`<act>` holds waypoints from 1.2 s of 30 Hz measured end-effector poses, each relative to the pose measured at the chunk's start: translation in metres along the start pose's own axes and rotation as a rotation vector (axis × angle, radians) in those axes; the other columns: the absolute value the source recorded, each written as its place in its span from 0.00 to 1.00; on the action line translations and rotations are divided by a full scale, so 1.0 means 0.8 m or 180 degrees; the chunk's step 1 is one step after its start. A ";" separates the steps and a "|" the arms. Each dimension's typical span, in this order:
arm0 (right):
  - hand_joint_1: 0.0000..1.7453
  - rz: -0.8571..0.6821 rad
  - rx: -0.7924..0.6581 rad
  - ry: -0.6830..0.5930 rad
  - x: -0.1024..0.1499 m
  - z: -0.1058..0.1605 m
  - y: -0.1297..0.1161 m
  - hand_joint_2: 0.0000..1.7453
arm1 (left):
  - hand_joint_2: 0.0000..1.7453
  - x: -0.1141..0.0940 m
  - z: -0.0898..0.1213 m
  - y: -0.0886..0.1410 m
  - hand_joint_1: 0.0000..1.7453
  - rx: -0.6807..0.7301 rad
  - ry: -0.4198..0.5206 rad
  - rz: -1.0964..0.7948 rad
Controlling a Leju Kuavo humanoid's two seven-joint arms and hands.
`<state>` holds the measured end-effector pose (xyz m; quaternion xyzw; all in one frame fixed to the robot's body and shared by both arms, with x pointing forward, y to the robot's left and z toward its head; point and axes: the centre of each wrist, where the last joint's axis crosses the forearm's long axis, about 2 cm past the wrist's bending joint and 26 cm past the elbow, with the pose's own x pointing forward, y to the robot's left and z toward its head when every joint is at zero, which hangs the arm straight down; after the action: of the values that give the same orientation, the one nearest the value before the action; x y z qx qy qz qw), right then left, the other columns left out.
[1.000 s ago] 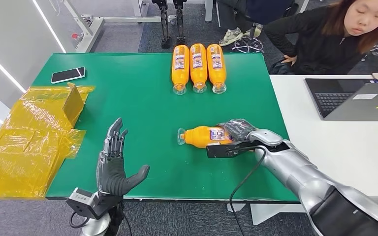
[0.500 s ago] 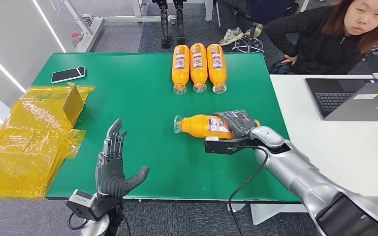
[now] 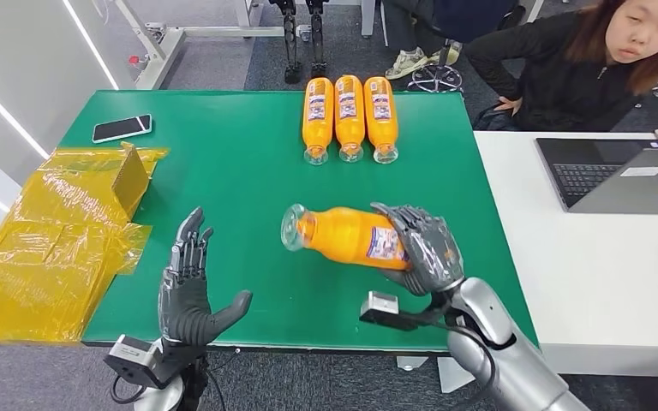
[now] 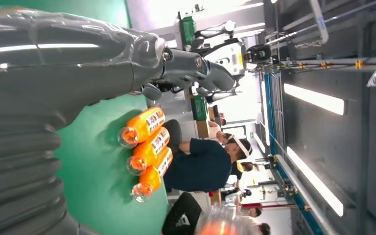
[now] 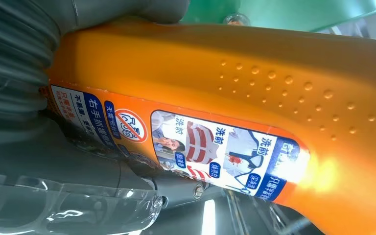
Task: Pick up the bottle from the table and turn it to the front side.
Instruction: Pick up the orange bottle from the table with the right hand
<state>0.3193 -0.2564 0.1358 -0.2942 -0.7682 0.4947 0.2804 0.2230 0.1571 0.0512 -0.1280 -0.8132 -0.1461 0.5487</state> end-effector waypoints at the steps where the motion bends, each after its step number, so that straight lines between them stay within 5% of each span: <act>1: 1.00 -0.0040 -0.0039 -0.0025 0.009 0.011 0.005 1.00 | 1.00 0.000 0.000 0.000 0.00 0.0006 0.0005 0.0070; 6: 1.00 -0.0413 -0.0083 -0.0115 0.053 0.041 0.026 1.00 | 1.00 0.003 -0.005 -0.013 0.00 -0.0029 0.0010 0.0553; 20: 1.00 -0.0833 -0.0353 -0.0192 0.133 0.035 0.034 1.00 | 1.00 0.011 -0.018 -0.038 0.00 -0.0315 -0.0006 0.1151; 36: 1.00 -0.0832 -0.0510 -0.0074 0.150 0.024 0.024 1.00 | 1.00 0.030 -0.029 -0.045 0.00 -0.0429 -0.0199 0.1205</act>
<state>0.2282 -0.1740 0.1281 -0.2074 -0.8401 0.3945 0.3092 0.2211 0.1160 0.0782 -0.3195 -0.7796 -0.0904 0.5310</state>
